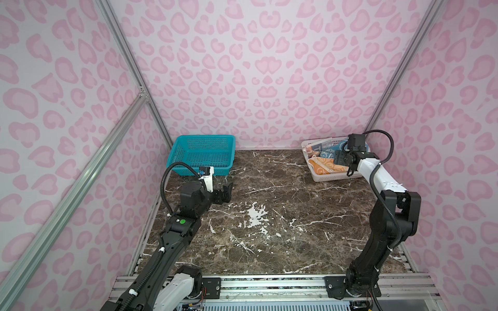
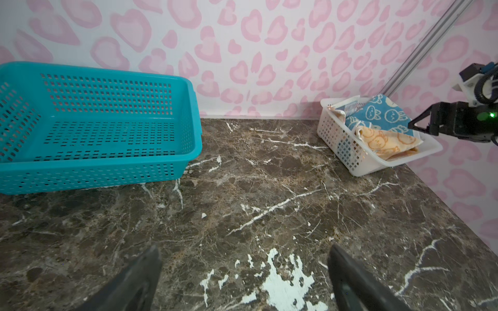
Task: Fold and stack the towels
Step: 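Reach the right gripper into the white basket and grasp the orange bunny towel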
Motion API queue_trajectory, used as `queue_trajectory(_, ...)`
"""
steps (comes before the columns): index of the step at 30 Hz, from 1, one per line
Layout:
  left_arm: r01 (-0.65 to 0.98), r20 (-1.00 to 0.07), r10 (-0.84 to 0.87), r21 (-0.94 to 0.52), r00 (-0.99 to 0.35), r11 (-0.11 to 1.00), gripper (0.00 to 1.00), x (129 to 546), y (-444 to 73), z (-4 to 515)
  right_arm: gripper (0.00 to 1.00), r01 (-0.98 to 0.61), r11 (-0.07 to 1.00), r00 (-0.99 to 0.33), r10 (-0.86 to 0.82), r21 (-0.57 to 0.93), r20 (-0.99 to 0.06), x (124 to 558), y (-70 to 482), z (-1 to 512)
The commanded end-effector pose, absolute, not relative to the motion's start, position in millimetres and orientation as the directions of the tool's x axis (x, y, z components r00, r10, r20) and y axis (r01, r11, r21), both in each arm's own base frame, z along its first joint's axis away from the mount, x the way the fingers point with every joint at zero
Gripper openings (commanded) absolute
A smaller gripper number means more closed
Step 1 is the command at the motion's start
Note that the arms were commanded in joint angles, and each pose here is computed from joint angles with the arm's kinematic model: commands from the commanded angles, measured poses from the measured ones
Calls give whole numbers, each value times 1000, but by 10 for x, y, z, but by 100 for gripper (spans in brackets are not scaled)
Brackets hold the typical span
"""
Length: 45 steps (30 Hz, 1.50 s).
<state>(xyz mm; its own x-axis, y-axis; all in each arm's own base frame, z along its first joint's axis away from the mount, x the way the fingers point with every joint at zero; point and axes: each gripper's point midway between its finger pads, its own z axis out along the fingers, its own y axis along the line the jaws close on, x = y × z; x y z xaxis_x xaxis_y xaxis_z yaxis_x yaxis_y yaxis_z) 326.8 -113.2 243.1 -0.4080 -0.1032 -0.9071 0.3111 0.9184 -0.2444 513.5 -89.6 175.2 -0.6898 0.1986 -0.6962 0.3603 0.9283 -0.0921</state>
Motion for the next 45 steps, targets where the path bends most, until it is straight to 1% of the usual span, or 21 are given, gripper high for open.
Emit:
queue_trajectory(1,329,-905,-103,-254,-412,910,97,3296,-1231,2402,90,395,912,-743,244,-113,-623,5084,-1033,1469)
queue_trajectory(9,375,-895,-67,-251,-441,892,98,3423,-1476,2322,87,414,905,-783,299,-98,-546,5225,-1173,1106)
queue_trajectory(14,395,-890,-54,-254,-453,883,98,3488,-1598,2312,87,426,900,-794,322,-94,-516,5332,-1207,886)
queue_trajectory(16,403,-890,-48,-253,-454,880,98,3496,-1634,2317,85,422,902,-800,328,-84,-503,5373,-1194,817)
queue_trajectory(19,408,-886,-43,-255,-462,876,97,3503,-1667,2306,77,418,906,-801,333,-65,-498,5426,-1171,774)
queue_trajectory(21,407,-883,-45,-260,-468,876,98,3504,-1678,2287,67,415,908,-800,335,-55,-498,5447,-1155,759)
queue_trajectory(25,405,-877,-44,-264,-478,875,98,3507,-1692,2254,37,404,914,-800,334,-36,-498,5467,-1117,799)
queue_trajectory(30,404,-880,-45,-261,-472,877,98,3526,-1695,2268,1,362,932,-778,307,9,-548,5495,-1034,1094)
queue_trajectory(31,405,-881,-44,-261,-472,876,98,3532,-1700,2274,0,354,935,-771,300,13,-563,5497,-1020,1189)
queue_trajectory(36,413,-875,-45,-272,-482,869,97,3573,-1744,2272,0,304,952,-727,245,19,-642,5471,-907,1617)
queue_trajectory(41,423,-873,-52,-285,-484,860,97,3611,-1798,2291,0,264,964,-688,209,29,-695,5373,-771,2008)
queue_trajectory(45,434,-878,-41,-275,-476,858,97,3630,-1816,2329,0,198,980,-650,152,26,-744,5267,-577,2371)
